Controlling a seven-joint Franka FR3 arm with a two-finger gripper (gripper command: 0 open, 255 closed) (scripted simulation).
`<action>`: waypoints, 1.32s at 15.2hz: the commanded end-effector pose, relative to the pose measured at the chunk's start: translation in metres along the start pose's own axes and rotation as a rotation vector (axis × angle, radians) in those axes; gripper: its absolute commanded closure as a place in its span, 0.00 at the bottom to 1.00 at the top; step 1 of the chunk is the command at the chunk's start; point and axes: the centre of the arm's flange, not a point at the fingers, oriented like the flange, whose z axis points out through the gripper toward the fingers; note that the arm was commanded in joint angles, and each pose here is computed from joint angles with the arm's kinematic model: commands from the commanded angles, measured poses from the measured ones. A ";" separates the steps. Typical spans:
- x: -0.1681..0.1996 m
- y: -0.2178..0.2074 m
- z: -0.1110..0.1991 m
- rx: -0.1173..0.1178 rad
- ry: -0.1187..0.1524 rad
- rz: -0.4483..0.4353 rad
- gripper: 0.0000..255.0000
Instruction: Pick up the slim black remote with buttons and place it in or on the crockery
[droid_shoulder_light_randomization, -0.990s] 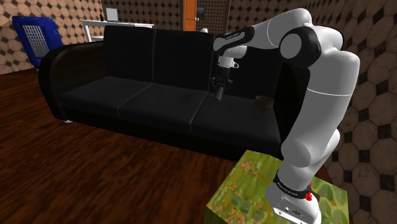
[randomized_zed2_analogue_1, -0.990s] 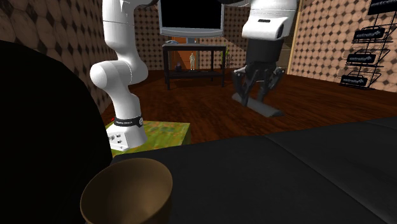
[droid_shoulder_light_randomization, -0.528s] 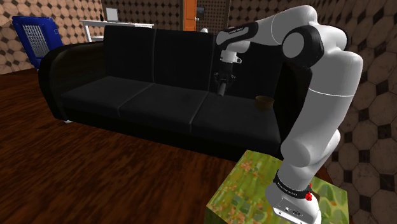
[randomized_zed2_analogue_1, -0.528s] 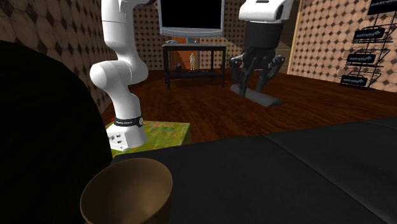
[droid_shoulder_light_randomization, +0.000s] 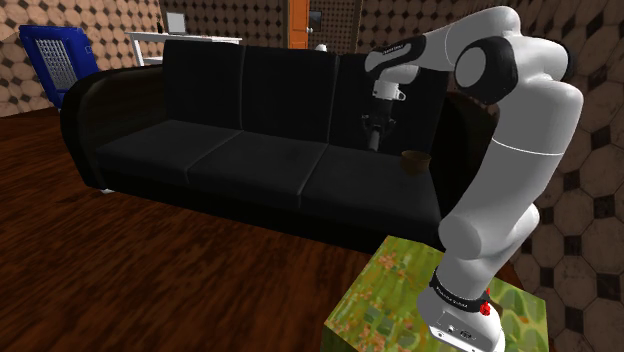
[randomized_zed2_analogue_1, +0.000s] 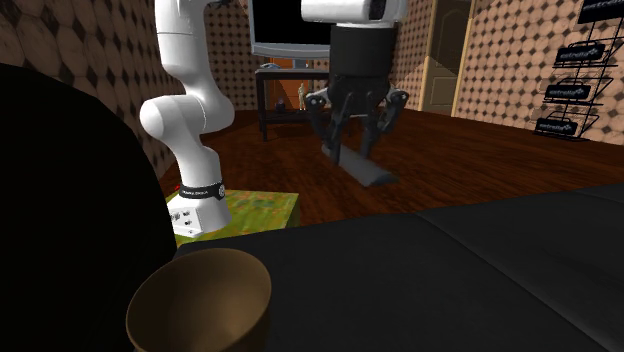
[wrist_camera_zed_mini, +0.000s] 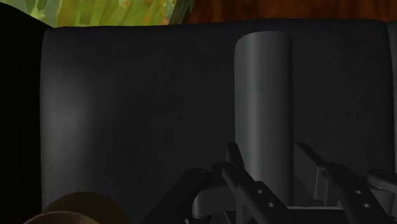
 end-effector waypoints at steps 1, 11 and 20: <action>0.009 0.025 -0.002 0.000 0.000 -0.002 1.00; 0.060 0.146 -0.013 0.000 0.000 -0.002 1.00; 0.107 0.255 -0.023 0.000 0.000 -0.002 1.00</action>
